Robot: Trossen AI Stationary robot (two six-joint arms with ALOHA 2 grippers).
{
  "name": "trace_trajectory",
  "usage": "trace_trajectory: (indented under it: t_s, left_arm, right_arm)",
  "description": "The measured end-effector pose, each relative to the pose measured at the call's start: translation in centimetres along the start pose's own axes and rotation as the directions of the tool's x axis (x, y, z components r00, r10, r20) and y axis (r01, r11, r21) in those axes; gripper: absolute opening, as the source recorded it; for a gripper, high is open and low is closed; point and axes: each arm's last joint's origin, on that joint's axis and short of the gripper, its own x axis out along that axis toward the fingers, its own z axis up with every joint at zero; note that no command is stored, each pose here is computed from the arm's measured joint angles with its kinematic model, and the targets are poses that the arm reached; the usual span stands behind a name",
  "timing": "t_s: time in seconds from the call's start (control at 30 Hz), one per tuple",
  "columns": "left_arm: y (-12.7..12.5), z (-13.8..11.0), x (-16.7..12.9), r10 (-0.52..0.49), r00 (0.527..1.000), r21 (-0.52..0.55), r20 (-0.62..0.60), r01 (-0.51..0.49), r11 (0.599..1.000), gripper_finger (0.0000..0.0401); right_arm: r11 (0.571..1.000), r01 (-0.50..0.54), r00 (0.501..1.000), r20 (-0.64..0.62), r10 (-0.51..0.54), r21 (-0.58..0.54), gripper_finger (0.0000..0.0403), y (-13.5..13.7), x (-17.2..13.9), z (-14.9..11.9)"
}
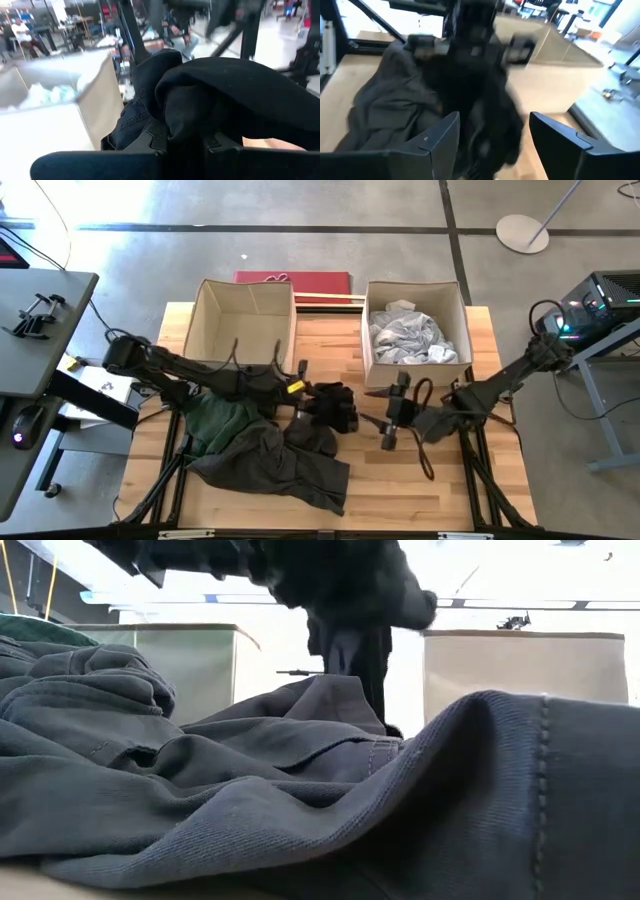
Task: Sort clothes
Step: Put the black shorts into the left brown laundry bin
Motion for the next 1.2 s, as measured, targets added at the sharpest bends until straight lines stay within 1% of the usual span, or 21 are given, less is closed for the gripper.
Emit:
trace_trajectory:
  t_s: [0.1,0.17,0.23,0.3,0.37,0.47,0.57,0.67,0.77,0.87,0.97,1.03,1.13,1.2]
  left_arm:
    - [0.3,1.7,-1.1,0.007,0.999,-0.016,0.049,-0.006,1.0,0.002]
    - [0.5,3.2,-1.7,0.011,0.997,-0.017,0.078,-0.009,1.0,0.002]
    - [0.7,4.7,-2.2,0.009,0.998,0.017,0.07,-0.011,1.0,0.002]
    - [0.9,6.1,-2.4,0.014,0.999,0.058,0.038,-0.016,0.998,0.002]
    - [1.2,7.3,-2.6,0.049,0.999,0.11,-0.014,-0.048,0.993,0.002]
    - [1.9,9.4,-3.1,0.155,0.985,0.207,-0.08,-0.136,0.969,0.002]
    - [2.6,11.2,-3.8,0.293,0.947,0.282,-0.127,-0.249,0.927,0.002]
    - [3.1,12.5,-4.7,0.402,0.9,0.347,-0.17,-0.327,0.879,0.002]
    - [3.7,13.8,-6.2,0.48,0.857,0.38,-0.186,-0.388,0.84,0.002]
    - [4.3,14.8,-7.8,0.532,0.827,0.386,-0.182,-0.438,0.812,0.002]
    - [5.0,15.9,-9.8,0.6,0.786,0.396,-0.149,-0.508,0.765,0.0021]
    - [5.6,16.5,-11.2,0.665,0.736,0.408,-0.127,-0.572,0.711,0.0021]
    - [6.8,16.9,-13.3,0.762,0.634,0.419,-0.129,-0.662,0.621,0.0022]
    - [7.6,16.8,-14.4,0.796,0.589,0.41,-0.144,-0.696,0.589,0.0022]
  right_arm:
    - [1.0,-0.005,0.999,-0.046,0.005,0.01,0.0227,0.7,0.2,-0.8]
    - [1.0,0.0,0.997,-0.075,0.0,0.005,0.0227,1.1,0.4,-1.3]
    - [1.0,0.007,0.995,-0.1,-0.007,0.003,0.0227,1.4,0.6,-1.8]
    - [1.0,0.017,0.992,-0.127,-0.017,0.0,0.0227,1.6,0.8,-2.3]
    - [1.0,0.028,0.989,-0.143,-0.027,0.008,0.0227,1.7,1.0,-2.6]
    - [0.999,0.044,0.986,-0.161,-0.041,0.015,0.0227,1.8,1.2,-2.9]
    - [0.998,0.051,0.984,-0.173,-0.046,0.022,0.0227,1.8,1.2,-3.1]
    - [0.998,0.052,0.984,-0.174,-0.047,0.025,0.0227,1.8,1.2,-3.1]
    - [0.998,0.054,0.983,-0.177,-0.05,0.019,0.0227,1.8,1.2,-3.1]
    - [0.998,0.056,0.982,-0.183,-0.052,0.013,0.0227,1.7,1.2,-3.2]
    - [0.998,0.057,0.981,-0.184,-0.053,0.012,0.0227,1.7,1.1,-3.2]
    - [0.998,0.059,0.981,-0.185,-0.056,0.012,0.0227,1.7,1.1,-3.3]
    - [0.998,0.064,0.981,-0.184,-0.061,0.01,0.0227,1.7,1.1,-3.3]
    - [0.998,0.065,0.981,-0.183,-0.062,0.01,0.0227,1.7,1.1,-3.3]
